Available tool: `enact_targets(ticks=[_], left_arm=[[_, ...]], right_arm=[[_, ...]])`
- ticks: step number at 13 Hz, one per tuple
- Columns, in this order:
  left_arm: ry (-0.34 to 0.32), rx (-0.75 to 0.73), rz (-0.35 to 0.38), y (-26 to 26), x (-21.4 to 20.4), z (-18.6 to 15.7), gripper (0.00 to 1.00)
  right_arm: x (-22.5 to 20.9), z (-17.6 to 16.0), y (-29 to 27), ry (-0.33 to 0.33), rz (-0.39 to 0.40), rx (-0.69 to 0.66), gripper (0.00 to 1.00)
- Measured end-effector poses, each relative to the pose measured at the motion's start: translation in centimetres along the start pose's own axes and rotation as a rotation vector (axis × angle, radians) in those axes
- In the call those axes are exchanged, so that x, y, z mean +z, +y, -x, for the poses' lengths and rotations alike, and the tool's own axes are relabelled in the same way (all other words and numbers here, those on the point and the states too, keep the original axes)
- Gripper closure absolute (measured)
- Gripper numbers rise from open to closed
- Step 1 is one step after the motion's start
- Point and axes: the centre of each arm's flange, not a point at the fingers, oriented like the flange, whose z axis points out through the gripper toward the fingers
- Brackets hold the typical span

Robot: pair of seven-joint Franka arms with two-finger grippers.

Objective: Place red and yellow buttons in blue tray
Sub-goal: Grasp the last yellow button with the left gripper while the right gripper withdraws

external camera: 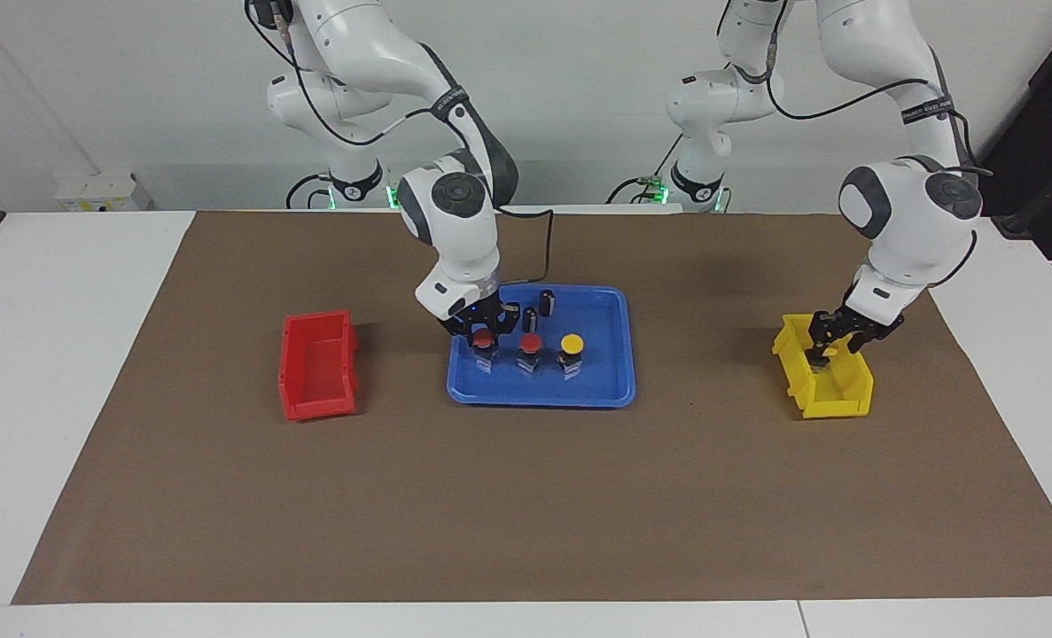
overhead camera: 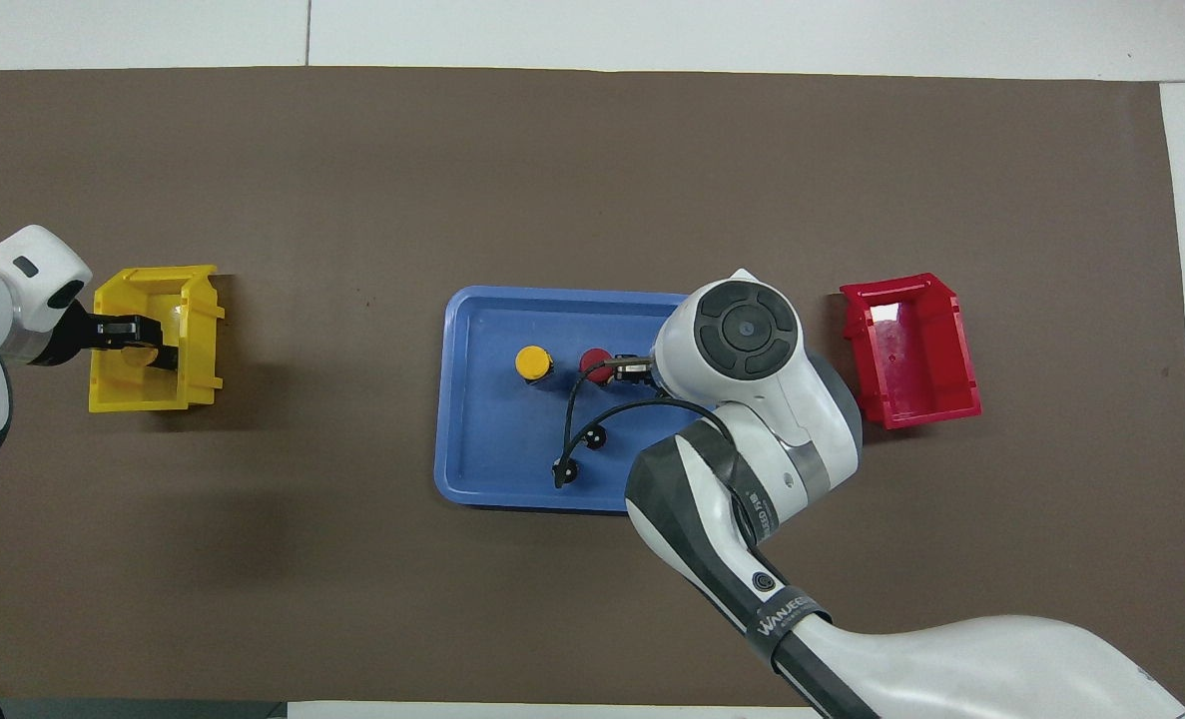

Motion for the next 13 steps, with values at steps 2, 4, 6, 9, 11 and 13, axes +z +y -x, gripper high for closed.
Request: enact_targets(ticks=[2, 4, 6, 9, 11, 13], left_arm=[[0.012, 0.0, -0.001, 0.1, 0.8, 0.4, 0.38], [0.012, -0.002, -0.001, 0.2, 1.5, 0.4, 0.52], [0.008, 0.002, -0.002, 0.2, 0.2, -0.5, 0.59], [-0.036, 0.063, -0.102, 1.2, -8.5, -4.1, 0.59], [-0.027, 0.023, -0.121, 5.4, -13.0, -5.2, 0.59], [-0.021, -0.044, -0.116, 13.2, -12.4, -4.8, 0.59]], right_arm=[[-0.1, -0.1, 0.2, 0.001, 0.003, 0.002, 0.33], [-2.0, -1.4, 1.3, 0.0, 0.017, 0.026, 0.07], [-7.5, -4.1, 5.0, 0.001, 0.036, 0.098, 0.0], [-16.4, -5.9, 12.5, 0.004, 0.058, 0.204, 0.0], [-20.8, -5.3, 18.2, -0.008, 0.074, 0.184, 0.0], [-24.4, -3.8, 23.8, -0.028, 0.085, 0.162, 0.0]])
